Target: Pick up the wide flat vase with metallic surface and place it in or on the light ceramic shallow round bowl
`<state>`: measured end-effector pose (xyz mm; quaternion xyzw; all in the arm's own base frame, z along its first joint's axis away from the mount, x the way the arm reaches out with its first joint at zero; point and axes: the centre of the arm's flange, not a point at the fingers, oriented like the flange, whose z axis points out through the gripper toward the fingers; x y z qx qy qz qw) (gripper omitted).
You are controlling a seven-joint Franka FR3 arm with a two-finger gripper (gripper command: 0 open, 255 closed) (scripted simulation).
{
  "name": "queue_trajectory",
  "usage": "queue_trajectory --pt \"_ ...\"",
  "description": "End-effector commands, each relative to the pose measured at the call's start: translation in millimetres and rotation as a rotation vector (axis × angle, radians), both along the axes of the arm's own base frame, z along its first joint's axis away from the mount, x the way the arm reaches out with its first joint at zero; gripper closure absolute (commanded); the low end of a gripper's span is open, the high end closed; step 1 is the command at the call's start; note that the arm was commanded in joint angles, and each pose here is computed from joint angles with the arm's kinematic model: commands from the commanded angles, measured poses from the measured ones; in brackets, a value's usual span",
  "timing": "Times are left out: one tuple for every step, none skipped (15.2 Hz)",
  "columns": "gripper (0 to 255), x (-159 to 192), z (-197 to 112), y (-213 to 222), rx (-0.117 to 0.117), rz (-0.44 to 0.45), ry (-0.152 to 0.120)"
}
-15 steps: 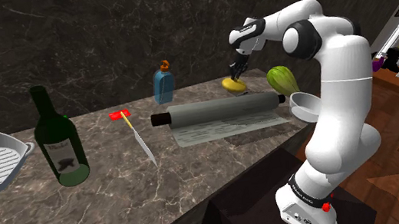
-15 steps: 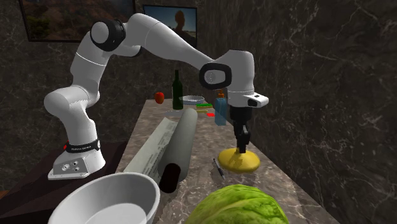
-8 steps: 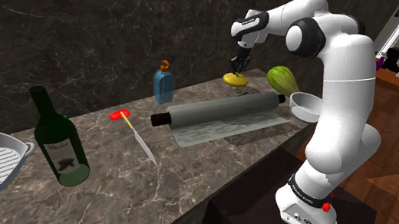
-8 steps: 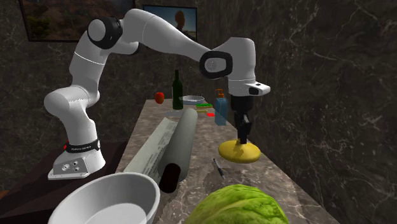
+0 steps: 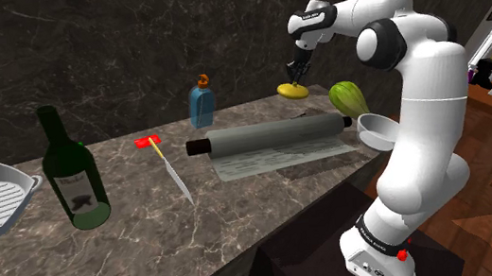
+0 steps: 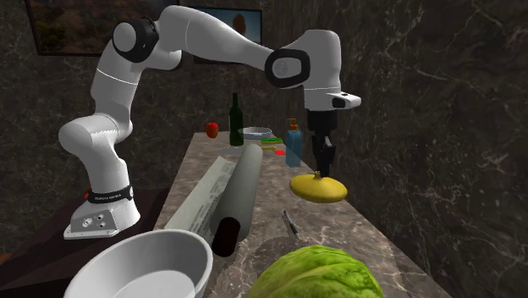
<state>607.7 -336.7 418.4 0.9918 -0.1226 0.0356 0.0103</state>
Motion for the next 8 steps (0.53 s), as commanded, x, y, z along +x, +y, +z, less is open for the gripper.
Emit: queue_trajectory --pt "255 0.7 11.2 -0.3 0.000 0.000 0.000" --pt "255 0.7 16.4 -0.3 0.000 0.000 0.000" --pt "255 0.7 21.7 -0.3 0.000 0.000 0.000" --pt "255 0.7 27.0 -0.3 0.000 0.000 0.000" --pt "255 0.7 32.3 -0.3 0.000 0.000 0.000" --pt "255 0.7 37.6 -0.3 0.000 0.000 0.000" --pt "255 0.7 42.8 -0.3 0.000 0.000 0.000" --pt "255 0.7 48.1 -0.3 0.000 0.000 0.000"
